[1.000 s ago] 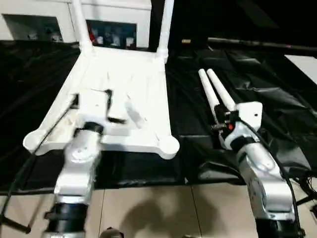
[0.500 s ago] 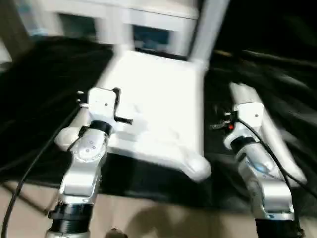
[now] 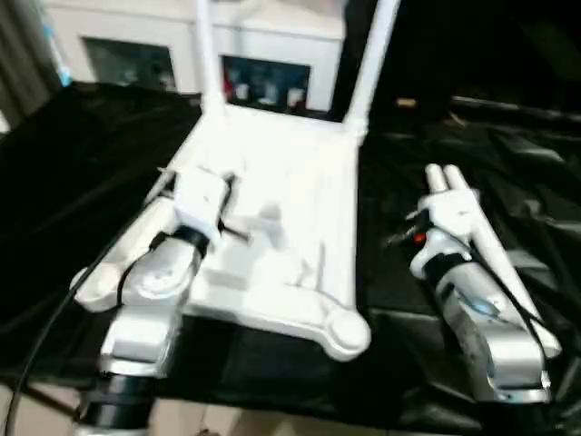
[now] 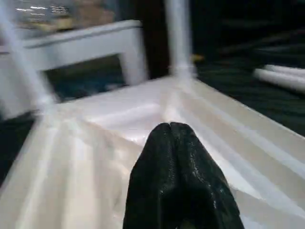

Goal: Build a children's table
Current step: Rotate table base

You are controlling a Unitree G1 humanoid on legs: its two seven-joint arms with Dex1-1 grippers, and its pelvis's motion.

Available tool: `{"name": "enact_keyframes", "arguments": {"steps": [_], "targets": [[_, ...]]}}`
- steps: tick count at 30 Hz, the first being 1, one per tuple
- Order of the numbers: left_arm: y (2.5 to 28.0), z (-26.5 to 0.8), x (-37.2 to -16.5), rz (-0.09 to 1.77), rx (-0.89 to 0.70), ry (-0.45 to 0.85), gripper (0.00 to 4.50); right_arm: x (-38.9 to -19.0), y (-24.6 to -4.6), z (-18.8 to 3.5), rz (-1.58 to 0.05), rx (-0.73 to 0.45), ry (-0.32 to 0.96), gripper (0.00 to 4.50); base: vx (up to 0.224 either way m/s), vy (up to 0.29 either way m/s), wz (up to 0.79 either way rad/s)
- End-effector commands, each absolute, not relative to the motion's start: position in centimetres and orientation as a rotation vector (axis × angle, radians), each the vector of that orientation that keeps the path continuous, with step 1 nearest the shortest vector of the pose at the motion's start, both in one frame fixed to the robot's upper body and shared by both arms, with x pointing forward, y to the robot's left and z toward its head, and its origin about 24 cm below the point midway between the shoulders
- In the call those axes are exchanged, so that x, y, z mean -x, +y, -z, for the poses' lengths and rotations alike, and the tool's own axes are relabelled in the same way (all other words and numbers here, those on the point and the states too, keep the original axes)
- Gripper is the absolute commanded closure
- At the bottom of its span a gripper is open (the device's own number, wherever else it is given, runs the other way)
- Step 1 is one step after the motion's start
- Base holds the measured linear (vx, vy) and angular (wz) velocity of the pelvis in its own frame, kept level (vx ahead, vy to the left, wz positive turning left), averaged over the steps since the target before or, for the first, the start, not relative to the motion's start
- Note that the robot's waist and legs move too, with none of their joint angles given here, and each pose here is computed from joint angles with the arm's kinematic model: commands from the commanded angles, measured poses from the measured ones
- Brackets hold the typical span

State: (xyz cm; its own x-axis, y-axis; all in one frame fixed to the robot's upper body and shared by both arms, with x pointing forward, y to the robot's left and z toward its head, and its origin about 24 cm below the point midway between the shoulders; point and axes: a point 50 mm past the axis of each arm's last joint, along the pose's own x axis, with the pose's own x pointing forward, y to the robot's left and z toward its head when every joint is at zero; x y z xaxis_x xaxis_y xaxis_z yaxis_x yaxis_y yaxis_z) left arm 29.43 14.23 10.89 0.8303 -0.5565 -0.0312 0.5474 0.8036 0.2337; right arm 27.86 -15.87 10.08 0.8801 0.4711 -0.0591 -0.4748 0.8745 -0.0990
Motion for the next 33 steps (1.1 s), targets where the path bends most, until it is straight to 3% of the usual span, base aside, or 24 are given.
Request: {"name": "enact_keyframes", "arguments": {"steps": [1,4,7,11,20,25,30,33], "targets": [[13.1,-11.7,-28.5,0.817,-0.206,-0.029,4.5,-27.2,-16.1,-10.6,-0.623,0.113,0.059,4.46,0.0,0.0,0.0],[13.3,-11.9,-27.3,1.079,-0.239,0.085,4.5,-26.3,-16.9,-11.0,-0.792,0.156,0.118,4.46,-0.041,0.031,-0.02],[14.0,-11.5,-25.8,1.323,-0.374,0.236,4.5,-25.0,-17.6,-11.1,-0.961,0.203,0.213,4.46,0.0,0.0,0.0],[14.8,-10.3,-24.8,1.467,-0.471,0.423,4.5,-23.3,-18.6,-10.7,-1.089,0.256,0.356,4.46,-0.013,0.003,0.0],[14.3,-7.5,-26.0,1.409,-0.647,0.541,4.5,-22.8,-19.3,-10.2,-1.092,0.286,0.431,4.46,0.0,0.0,0.0],[13.5,-7.3,-28.5,1.227,-0.678,0.44,4.5,-22.7,-19.2,-10.2,-1.085,0.297,0.432,4.46,0.0,0.0,0.0],[13.2,-7.1,-28.9,1.21,-0.711,0.407,4.5,-22.7,-19.2,-10.2,-1.081,0.305,0.423,4.46,0.0,0.0,0.0],[13.0,-8.0,-28.9,1.206,-0.654,0.344,4.5,-23.0,-18.7,-11.2,-1.045,0.264,0.325,4.46,0.0,0.0,0.0]]}}
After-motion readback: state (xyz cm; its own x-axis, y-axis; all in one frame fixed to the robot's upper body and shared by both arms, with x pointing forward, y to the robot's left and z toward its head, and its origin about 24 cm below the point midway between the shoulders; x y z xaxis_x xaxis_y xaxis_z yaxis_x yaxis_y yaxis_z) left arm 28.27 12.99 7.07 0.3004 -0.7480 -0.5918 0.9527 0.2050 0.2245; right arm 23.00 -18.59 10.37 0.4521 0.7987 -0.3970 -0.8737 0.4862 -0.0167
